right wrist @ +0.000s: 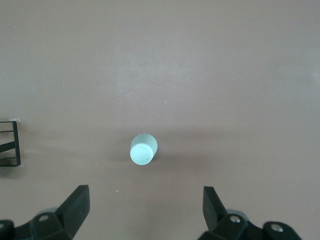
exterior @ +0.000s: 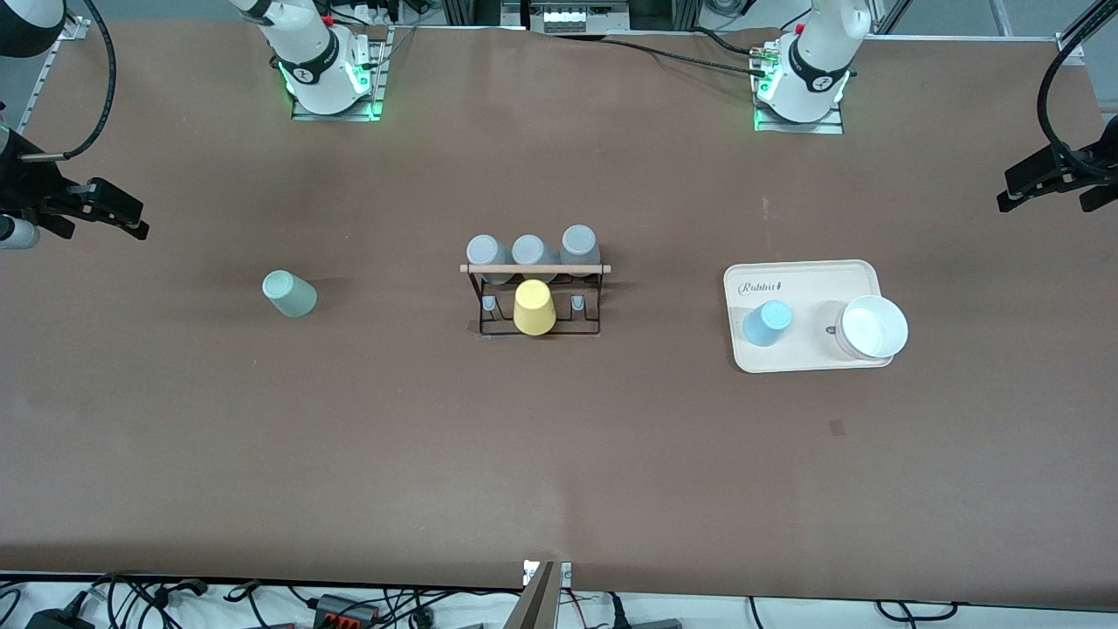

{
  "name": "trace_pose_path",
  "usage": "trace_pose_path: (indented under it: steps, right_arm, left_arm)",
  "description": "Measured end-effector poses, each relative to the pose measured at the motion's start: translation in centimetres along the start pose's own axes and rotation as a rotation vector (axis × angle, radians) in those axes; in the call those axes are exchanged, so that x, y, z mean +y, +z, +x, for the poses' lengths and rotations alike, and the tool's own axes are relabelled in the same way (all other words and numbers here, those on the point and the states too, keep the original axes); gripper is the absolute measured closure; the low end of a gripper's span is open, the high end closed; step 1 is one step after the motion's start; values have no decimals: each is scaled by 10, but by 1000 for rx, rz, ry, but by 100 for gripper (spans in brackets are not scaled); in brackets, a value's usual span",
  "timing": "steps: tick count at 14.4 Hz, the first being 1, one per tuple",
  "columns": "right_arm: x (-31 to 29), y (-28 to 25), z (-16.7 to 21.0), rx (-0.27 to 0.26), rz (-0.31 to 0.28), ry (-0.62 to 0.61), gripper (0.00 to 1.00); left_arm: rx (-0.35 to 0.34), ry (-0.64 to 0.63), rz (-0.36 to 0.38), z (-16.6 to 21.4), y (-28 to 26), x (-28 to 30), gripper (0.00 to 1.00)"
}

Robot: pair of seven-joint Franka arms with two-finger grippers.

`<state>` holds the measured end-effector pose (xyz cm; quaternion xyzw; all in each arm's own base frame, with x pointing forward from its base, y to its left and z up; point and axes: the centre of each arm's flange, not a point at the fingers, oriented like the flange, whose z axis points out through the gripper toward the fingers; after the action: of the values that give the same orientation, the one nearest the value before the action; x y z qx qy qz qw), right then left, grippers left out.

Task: Hang scattered cups on rack with three cups
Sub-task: 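Move the left gripper toward the light blue cup on the white tray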

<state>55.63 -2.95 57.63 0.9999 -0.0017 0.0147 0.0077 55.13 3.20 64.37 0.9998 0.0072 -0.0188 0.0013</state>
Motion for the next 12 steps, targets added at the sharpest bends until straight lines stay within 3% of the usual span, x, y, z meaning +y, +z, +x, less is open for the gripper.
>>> trace_pose_path:
  steps: [8,12]
  right_arm:
    - [0,-9,-4,14,0,0,0]
    - [-1,-9,-4,14,0,-1,0]
  left_arm:
    - [-4,8,0,2,2,2,0]
    - [-70,10,-56,18,34,7,0]
